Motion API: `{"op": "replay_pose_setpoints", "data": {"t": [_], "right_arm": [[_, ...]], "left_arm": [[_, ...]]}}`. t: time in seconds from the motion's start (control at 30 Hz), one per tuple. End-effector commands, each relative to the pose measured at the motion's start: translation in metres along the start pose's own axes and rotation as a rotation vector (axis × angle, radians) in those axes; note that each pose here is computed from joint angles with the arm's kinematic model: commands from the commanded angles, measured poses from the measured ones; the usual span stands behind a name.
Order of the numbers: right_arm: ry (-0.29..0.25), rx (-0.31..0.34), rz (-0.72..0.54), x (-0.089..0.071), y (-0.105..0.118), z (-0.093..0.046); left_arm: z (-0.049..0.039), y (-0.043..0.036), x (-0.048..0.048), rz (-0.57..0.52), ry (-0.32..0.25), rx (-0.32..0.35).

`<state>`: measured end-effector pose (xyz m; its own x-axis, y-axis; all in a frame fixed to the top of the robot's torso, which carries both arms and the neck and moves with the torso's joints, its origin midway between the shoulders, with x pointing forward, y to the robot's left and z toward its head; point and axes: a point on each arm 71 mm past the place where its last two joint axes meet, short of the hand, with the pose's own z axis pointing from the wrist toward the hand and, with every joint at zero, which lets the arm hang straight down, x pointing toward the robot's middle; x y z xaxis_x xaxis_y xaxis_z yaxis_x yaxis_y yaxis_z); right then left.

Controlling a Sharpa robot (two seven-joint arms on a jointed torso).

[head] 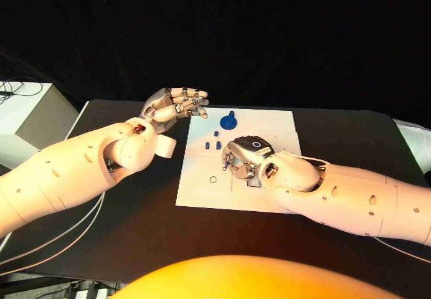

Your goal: Assemble the parts on the task board

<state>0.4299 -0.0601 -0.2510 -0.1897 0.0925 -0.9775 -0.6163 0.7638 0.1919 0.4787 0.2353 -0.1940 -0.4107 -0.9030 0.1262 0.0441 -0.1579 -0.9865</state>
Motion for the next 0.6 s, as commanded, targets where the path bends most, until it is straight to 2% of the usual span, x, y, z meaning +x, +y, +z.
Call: {"op": "replay_pose_setpoints", "data": {"t": [0.03,0.6], "right_arm": [[0.007,-0.002,-0.018,0.0018,0.001,-0.0003],[0.001,-0.014,-0.008,0.0021,0.0059,-0.0017]], "left_arm": [[0.0006,-0.0014,0.0027,-0.005,0.015,0.013],[0.0004,-0.0009,0.0013,-0.003,0.013,0.009]]}}
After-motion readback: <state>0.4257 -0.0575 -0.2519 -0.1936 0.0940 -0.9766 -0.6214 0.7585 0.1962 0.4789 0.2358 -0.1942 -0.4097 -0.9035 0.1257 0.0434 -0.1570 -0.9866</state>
